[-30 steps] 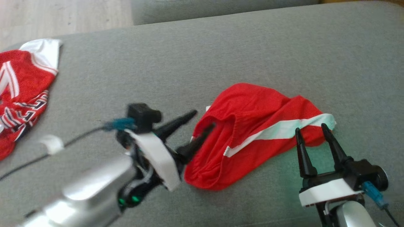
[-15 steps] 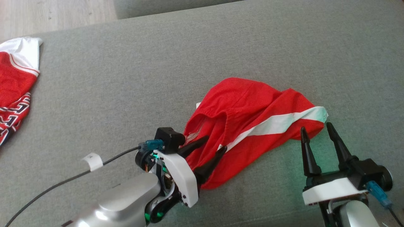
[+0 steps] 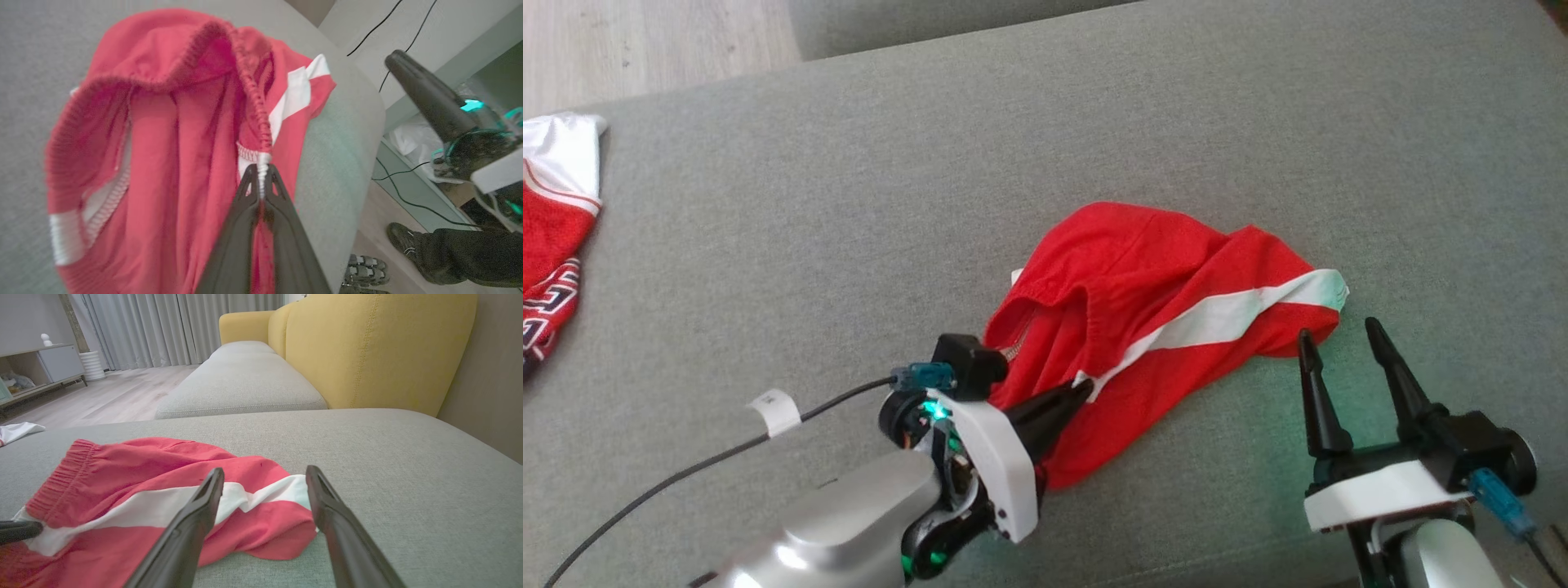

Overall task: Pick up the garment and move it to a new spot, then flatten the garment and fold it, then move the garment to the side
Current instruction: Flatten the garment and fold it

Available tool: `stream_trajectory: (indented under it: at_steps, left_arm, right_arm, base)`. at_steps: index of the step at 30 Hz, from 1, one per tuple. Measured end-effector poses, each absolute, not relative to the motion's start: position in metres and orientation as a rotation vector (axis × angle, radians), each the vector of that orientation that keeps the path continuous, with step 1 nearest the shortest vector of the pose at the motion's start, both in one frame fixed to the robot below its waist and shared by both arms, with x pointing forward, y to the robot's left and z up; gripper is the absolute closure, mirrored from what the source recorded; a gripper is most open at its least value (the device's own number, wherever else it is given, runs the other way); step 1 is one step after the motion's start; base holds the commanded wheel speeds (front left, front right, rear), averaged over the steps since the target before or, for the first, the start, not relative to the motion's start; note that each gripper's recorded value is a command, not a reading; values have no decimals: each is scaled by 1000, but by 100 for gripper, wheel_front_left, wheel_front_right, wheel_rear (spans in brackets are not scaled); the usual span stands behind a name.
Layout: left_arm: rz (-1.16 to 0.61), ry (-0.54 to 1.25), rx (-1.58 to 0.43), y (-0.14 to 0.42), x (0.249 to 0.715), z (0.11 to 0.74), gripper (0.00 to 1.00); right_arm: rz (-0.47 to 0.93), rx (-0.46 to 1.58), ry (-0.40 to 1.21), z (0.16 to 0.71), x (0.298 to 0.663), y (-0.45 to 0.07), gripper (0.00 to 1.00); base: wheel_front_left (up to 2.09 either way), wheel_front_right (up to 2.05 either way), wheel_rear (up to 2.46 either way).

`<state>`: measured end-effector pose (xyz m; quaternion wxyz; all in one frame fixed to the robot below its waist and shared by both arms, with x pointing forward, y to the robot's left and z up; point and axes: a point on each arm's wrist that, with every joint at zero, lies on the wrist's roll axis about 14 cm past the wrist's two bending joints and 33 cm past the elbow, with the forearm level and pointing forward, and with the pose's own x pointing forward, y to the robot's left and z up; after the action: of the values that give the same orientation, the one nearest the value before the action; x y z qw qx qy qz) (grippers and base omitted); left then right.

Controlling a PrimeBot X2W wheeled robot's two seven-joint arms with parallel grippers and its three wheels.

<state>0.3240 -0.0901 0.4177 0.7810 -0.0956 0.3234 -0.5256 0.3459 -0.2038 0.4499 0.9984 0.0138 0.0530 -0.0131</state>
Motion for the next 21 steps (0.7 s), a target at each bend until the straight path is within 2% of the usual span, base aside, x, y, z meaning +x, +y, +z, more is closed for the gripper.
stream_trajectory:
  at_steps: [5, 11, 16, 21]
  left_arm:
    - [-1154, 587, -261, -88, 330, 450, 100]
    - [-983, 378, -273, -34, 377, 498, 100]
    - [-837, 357, -210, 18, 398, 499, 100]
    - [-802, 362, -207, 30, 398, 498, 100]
  right_arm:
    - [-34, 28, 97, 452, 345, -206, 0]
    - [14, 48, 151, 435, 337, -189, 0]
    - [72, 133, 188, 424, 340, -165, 0]
    - [138, 168, 242, 409, 339, -149, 0]
  base:
    - [0, 0, 0]
    - [0, 0, 0]
    - [0, 0, 0]
    - [0, 0, 0]
